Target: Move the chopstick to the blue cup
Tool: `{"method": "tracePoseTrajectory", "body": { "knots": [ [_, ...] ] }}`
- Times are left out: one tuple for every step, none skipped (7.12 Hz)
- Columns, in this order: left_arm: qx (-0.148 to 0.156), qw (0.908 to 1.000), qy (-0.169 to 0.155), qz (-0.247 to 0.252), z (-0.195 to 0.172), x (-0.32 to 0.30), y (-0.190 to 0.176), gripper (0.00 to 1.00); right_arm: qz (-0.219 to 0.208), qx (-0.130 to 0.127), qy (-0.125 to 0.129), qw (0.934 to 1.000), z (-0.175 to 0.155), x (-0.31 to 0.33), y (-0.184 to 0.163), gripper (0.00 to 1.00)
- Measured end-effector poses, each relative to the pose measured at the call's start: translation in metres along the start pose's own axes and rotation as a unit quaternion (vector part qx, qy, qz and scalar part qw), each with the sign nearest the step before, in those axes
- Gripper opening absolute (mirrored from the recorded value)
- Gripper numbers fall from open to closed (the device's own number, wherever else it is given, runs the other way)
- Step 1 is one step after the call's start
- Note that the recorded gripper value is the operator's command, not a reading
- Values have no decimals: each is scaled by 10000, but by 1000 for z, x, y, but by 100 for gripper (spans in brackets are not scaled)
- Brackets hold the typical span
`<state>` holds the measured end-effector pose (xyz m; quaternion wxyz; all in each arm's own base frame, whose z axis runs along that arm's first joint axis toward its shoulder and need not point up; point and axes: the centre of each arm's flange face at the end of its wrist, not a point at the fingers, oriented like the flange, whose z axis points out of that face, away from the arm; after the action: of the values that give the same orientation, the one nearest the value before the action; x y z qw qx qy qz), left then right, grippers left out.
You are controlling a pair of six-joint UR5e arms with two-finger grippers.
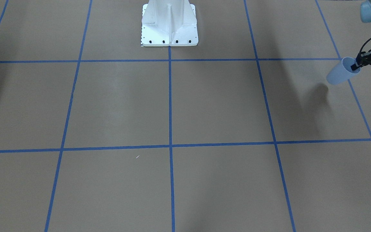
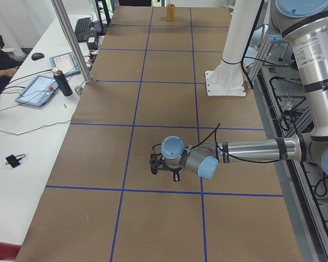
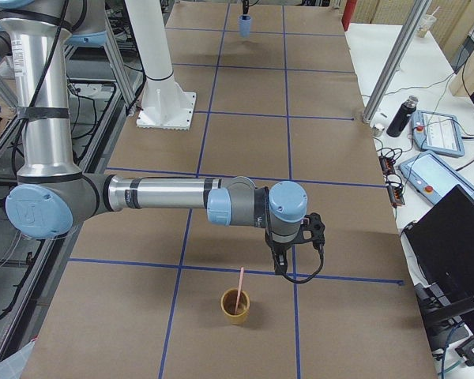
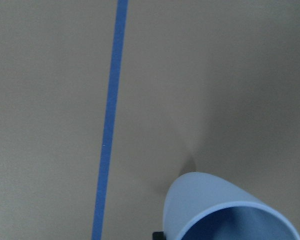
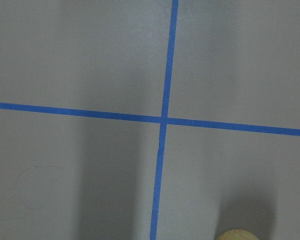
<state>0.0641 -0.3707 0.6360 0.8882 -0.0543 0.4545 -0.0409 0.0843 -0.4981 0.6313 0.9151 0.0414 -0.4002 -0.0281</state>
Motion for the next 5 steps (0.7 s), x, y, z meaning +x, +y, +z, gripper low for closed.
{"method": "tracePoseTrajectory", "body": {
  "knots": [
    [0, 10000, -4, -53, -11, 29, -20, 0, -14, 0, -2, 10000, 1, 1, 2, 100],
    [7, 9999, -22, -148, -23, 65, -50, 0, -33, -3, 4, 10000, 2, 2, 4, 100],
    [22, 9996, -31, -292, -39, 111, -84, 0, -27, -16, 16, 10000, 4, 4, 7, 100],
    [52, 9988, -57, -481, -56, 160, -114, 0, 2, -43, 25, 10000, 6, 7, 10, 100],
    [81, 9975, -144, -680, -66, 218, -135, 0, 33, -61, 27, 10000, 8, 9, 14, 100]
  ]
}}
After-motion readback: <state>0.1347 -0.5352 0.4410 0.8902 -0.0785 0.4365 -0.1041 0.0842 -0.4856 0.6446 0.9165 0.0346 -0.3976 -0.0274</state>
